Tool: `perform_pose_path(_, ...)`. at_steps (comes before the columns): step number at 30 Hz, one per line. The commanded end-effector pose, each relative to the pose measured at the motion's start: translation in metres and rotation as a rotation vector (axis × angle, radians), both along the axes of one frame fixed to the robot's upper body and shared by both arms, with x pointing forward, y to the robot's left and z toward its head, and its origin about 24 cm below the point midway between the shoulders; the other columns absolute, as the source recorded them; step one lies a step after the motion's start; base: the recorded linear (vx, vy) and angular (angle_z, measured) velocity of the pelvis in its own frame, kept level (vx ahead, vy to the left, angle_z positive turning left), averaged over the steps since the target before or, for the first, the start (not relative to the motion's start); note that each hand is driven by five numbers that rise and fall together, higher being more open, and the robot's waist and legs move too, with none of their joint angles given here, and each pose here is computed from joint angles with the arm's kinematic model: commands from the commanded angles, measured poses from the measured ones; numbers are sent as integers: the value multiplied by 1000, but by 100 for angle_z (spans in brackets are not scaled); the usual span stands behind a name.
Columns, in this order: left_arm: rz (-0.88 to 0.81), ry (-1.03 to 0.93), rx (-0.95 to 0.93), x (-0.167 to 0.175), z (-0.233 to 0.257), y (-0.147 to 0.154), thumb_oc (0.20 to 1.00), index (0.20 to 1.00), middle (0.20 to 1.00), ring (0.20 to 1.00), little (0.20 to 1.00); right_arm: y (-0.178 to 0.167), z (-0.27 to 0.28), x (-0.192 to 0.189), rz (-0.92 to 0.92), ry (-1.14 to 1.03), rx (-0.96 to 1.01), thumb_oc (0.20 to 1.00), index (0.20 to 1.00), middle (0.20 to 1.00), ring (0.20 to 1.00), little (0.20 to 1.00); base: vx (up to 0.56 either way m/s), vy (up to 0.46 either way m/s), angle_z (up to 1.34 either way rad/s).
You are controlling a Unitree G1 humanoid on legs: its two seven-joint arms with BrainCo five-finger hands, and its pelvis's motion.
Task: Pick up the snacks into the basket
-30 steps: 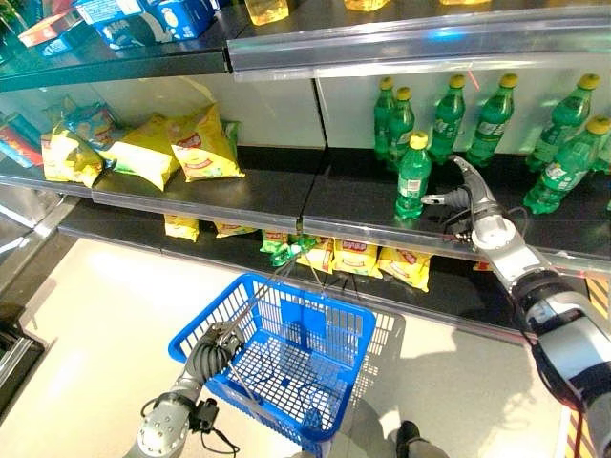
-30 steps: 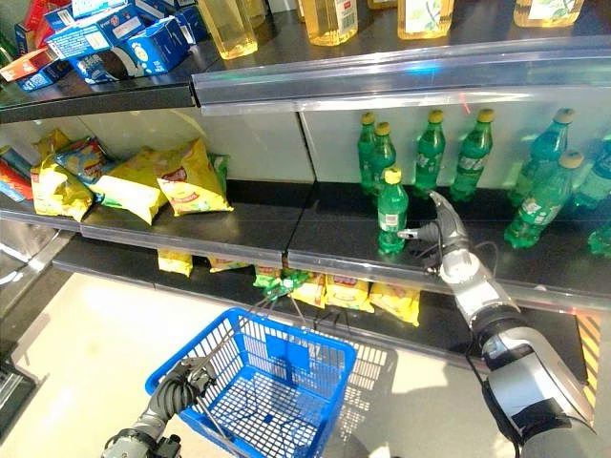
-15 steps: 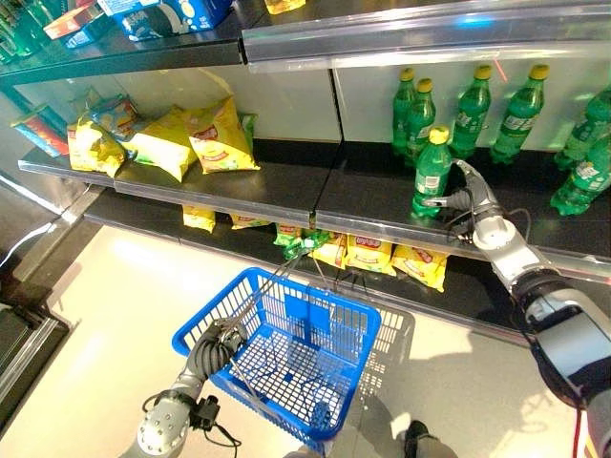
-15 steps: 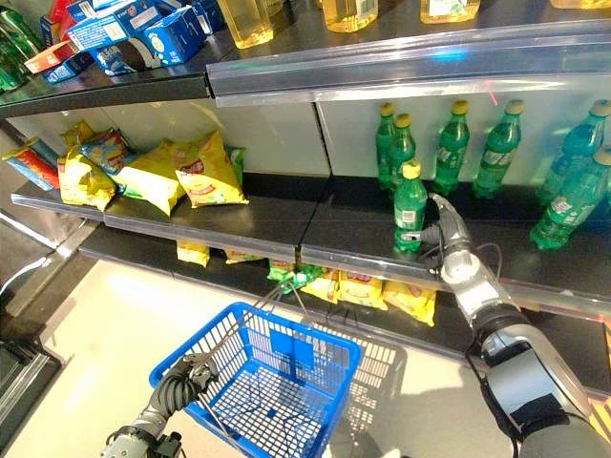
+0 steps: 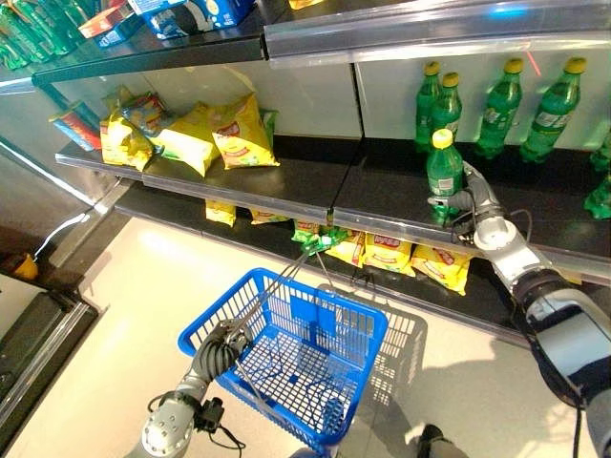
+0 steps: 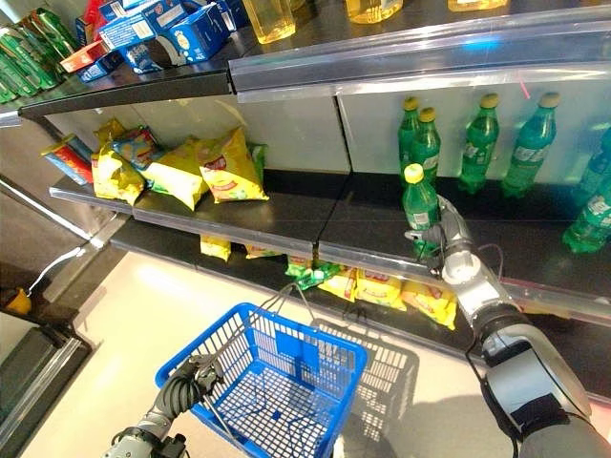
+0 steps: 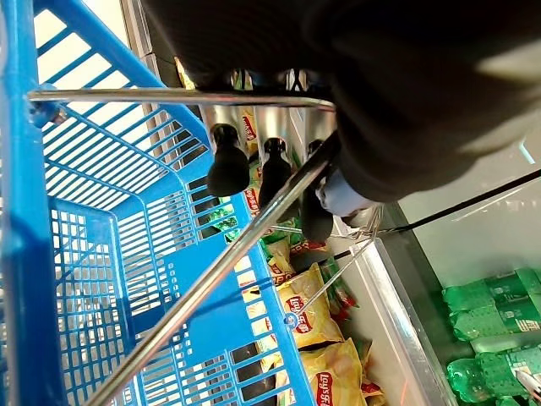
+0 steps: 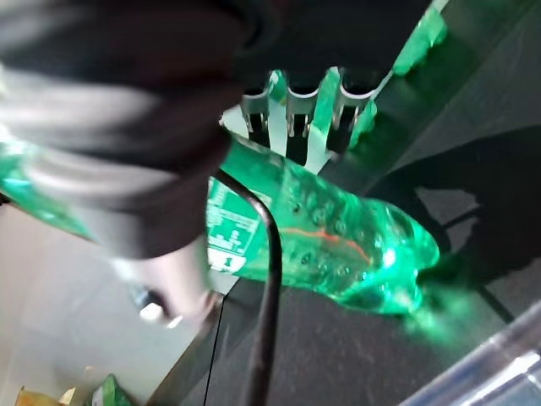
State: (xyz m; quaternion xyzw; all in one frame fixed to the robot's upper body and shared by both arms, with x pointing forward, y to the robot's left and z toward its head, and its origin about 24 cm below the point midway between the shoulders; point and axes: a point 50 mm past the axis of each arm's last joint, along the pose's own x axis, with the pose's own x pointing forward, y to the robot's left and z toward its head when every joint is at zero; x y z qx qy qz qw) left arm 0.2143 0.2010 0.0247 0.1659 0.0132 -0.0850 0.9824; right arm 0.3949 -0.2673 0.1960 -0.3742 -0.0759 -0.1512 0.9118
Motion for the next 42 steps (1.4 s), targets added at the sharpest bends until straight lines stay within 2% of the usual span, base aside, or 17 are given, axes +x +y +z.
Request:
perform_pose_path(1, -115, -288, -107, 13, 57, -20, 200, 200, 200, 200, 200, 8, 41, 4, 36, -114, -54, 200, 200, 200, 200, 200, 4, 19, 5)
perform_pose_path(7, -118, -284, -112, 13, 57, -22, 200, 200, 200, 200, 200, 16, 27, 8, 33, -79, -51, 200, 200, 200, 200, 200, 11, 34, 2)
perform_pose_path(14, -122, -276, -120, 15, 55, -26, 200, 200, 200, 200, 200, 35, 20, 10, 77, -117, 48, 200, 200, 200, 200, 200, -11, 17, 4)
perform_pose_path(20, -128, -277, -114, 17, 56, -27, 200, 200, 200, 200, 200, 36, 17, 7, 86, -127, 35, 200, 200, 200, 200, 200, -17, 14, 9)
perform_pose_path(32, -60, -199, -65, 19, 37, -14, 200, 200, 200, 200, 200, 79, 54, -17, 349, -336, 27, 200, 200, 200, 200, 200, -7, 13, 2)
perform_pose_path(36, -34, -158, -41, 24, 28, -10, 200, 200, 200, 200, 200, 99, 43, -41, 524, -382, 187, 200, 200, 200, 200, 200, -6, -20, -15)
perform_pose_path(42, 9, -116, -55, 22, 18, -6, 200, 200, 200, 200, 200, 102, 3, -60, 594, -297, 378, 200, 200, 200, 200, 200, 9, -26, -10)
